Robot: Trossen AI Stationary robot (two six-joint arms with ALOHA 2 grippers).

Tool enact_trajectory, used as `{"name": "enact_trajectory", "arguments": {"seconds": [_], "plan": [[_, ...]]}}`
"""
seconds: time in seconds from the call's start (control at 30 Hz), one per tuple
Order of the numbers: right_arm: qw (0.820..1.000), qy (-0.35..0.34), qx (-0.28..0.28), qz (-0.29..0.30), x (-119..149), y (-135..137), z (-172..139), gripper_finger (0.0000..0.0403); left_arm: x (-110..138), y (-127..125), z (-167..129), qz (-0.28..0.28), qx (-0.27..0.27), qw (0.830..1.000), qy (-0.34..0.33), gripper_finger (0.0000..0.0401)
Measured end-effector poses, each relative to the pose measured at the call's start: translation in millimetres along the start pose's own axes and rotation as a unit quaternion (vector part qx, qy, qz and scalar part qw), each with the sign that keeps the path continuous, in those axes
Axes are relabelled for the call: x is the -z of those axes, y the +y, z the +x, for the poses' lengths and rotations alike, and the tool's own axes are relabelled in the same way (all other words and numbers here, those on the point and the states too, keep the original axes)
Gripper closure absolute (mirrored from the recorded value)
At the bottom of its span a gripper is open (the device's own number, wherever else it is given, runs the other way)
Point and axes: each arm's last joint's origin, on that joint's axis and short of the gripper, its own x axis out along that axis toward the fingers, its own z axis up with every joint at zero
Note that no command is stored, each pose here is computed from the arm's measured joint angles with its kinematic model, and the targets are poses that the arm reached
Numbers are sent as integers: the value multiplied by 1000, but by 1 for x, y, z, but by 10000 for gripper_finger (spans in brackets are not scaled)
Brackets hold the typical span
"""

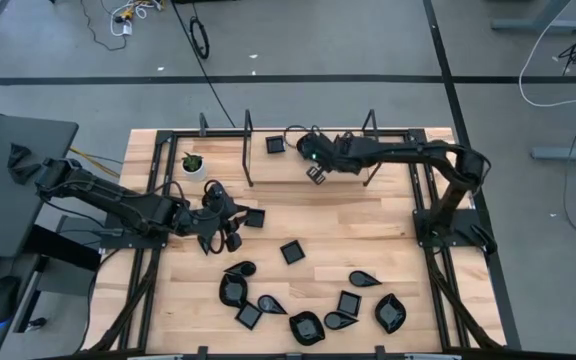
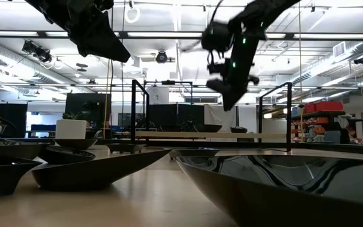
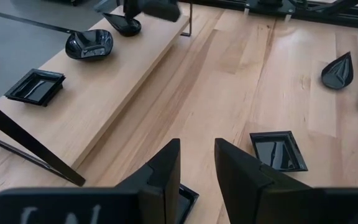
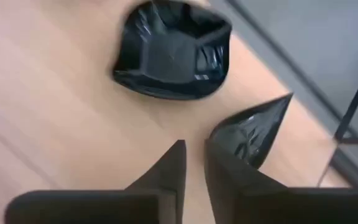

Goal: Pick & Place Mini shaped plates
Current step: Stack the black leaf shaped bowl on top of the other black leaf shaped bowl on the shelf

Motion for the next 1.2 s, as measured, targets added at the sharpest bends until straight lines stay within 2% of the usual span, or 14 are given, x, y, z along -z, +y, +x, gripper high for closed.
{"name": "enact_trajectory", "arguments": {"seconds": [0.17,0.3,0.4,0.5,0.67,0.77,0.93,1.07,1.2], "plan": [[996,-75,-10,-49,14,38,-52,373,0,-1,0,0,6,1000,3,295],[986,-127,-37,-107,40,76,-93,388,0,-1,0,1,9,1000,4,295],[974,-156,-59,-155,66,103,-119,397,0,-1,0,1,9,1000,4,295],[964,-173,-98,-176,97,125,-142,400,0,-1,0,-2,9,1000,4,295],[954,-160,-143,-211,161,143,-167,391,0,-1,0,-12,9,1000,4,295],[960,-139,-165,-179,195,146,-171,387,0,-1,0,-12,9,1000,4,295],[966,-133,-213,-51,227,151,-167,385,0,-1,0,-15,4,1000,-1,295],[945,-202,-255,45,232,158,-151,385,-2,-1,0,-21,1,1000,-11,295],[915,-257,-300,80,224,162,-133,385,-3,-1,0,-29,3,999,-15,295]]}}
